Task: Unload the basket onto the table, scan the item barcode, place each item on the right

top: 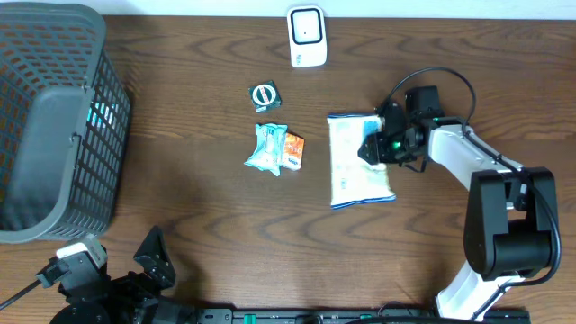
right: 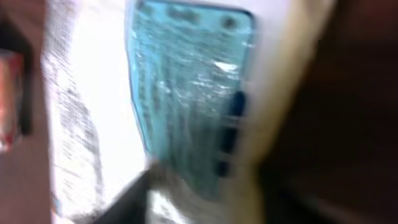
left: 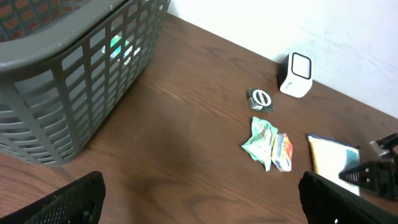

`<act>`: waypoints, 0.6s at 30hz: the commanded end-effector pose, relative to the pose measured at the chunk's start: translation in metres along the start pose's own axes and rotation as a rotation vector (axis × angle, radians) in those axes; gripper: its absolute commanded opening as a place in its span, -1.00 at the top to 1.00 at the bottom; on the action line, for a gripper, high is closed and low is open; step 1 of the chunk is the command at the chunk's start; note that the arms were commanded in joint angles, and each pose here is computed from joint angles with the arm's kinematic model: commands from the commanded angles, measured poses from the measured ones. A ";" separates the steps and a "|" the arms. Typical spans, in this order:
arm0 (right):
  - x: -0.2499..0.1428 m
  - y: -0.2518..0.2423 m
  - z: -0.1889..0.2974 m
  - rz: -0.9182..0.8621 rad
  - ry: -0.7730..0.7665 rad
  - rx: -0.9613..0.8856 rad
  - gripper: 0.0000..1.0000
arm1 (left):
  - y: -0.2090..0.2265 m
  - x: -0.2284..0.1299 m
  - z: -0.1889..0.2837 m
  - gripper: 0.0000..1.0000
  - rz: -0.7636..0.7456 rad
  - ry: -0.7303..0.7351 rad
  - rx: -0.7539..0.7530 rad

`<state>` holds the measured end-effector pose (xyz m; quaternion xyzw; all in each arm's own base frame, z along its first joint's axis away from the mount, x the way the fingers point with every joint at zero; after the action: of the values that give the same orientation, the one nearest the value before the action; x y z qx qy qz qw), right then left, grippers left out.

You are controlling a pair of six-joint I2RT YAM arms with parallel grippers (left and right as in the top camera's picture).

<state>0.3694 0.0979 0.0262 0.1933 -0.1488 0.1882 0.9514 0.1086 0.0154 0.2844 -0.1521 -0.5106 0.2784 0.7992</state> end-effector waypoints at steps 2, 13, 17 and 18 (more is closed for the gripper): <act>-0.010 0.019 -0.013 -0.052 0.032 0.080 0.98 | 0.003 0.001 -0.001 -0.95 0.010 -0.012 0.017; 0.050 0.068 0.043 -0.136 -0.247 0.557 0.98 | 0.003 0.001 -0.001 -0.96 0.010 -0.013 0.017; 0.056 0.065 0.058 -0.162 -0.279 0.555 0.98 | 0.003 0.001 -0.001 -0.95 0.010 -0.012 0.017; 0.055 0.063 0.058 -0.164 -0.278 0.536 0.98 | 0.003 0.001 -0.001 -0.96 0.010 -0.012 0.017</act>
<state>0.3842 0.1408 0.0908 0.4383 -0.2037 0.1247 0.8665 0.1086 0.0155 0.2843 -0.1520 -0.5104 0.2784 0.7993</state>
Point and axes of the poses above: each gripper's point midway between its finger pads, its own z axis back along the fingers, its own y axis along the line the jaws close on, x = y × z, the point moved 2 cm from there along z, back along the fingers, and after that the axes turned 14 degrees about z, right-handed, at the moved point
